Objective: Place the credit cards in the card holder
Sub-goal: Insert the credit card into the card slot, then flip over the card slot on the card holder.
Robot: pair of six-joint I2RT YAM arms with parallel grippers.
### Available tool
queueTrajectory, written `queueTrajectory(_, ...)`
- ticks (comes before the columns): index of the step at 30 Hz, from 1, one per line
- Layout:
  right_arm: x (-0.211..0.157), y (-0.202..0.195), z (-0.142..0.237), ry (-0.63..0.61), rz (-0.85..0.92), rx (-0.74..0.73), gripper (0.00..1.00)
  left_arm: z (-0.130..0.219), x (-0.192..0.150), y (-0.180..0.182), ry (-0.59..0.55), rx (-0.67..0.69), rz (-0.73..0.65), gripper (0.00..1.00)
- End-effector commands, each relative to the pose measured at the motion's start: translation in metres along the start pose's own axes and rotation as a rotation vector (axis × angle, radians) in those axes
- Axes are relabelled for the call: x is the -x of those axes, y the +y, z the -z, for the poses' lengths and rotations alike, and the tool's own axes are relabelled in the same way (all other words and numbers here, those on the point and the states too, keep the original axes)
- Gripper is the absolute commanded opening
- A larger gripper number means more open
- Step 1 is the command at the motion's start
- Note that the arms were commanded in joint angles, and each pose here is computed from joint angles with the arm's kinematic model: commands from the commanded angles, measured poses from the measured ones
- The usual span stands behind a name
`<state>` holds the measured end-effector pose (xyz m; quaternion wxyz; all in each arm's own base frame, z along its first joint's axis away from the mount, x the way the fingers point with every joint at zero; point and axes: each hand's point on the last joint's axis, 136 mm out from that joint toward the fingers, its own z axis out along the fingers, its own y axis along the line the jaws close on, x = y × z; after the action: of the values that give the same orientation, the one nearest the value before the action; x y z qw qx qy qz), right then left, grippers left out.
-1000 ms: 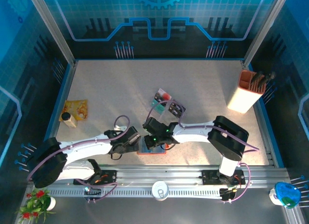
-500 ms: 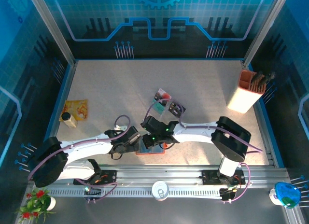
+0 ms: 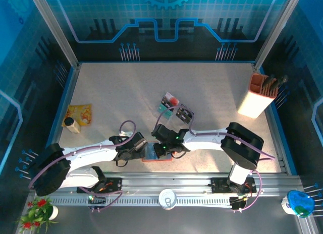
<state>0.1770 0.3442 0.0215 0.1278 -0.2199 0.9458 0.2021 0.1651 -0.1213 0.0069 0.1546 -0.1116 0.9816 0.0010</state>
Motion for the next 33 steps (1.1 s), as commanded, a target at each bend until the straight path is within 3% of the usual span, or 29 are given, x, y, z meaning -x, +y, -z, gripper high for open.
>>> queueTrajectory(1, -0.004, 0.004, -0.010, 0.035, 0.016, 0.000, 0.00, -0.018, -0.017, 0.000, 0.062, -0.028, -0.008, 0.99)
queueTrajectory(9, -0.003, 0.023, -0.020, 0.060, 0.046, 0.024, 0.00, -0.017, -0.017, 0.000, 0.060, -0.035, -0.005, 0.99)
queueTrajectory(15, 0.007, 0.025, 0.000, 0.010, 0.037, 0.043, 0.00, -0.002, -0.007, -0.001, 0.023, -0.054, 0.003, 0.99)
queueTrajectory(27, 0.033, -0.010, 0.068, -0.152, -0.035, 0.049, 0.13, 0.054, 0.027, -0.004, -0.132, -0.202, 0.086, 0.99)
queueTrajectory(33, 0.024, -0.041, 0.073, -0.152, -0.075, 0.033, 0.18, 0.072, 0.036, -0.021, -0.151, -0.290, 0.075, 0.99)
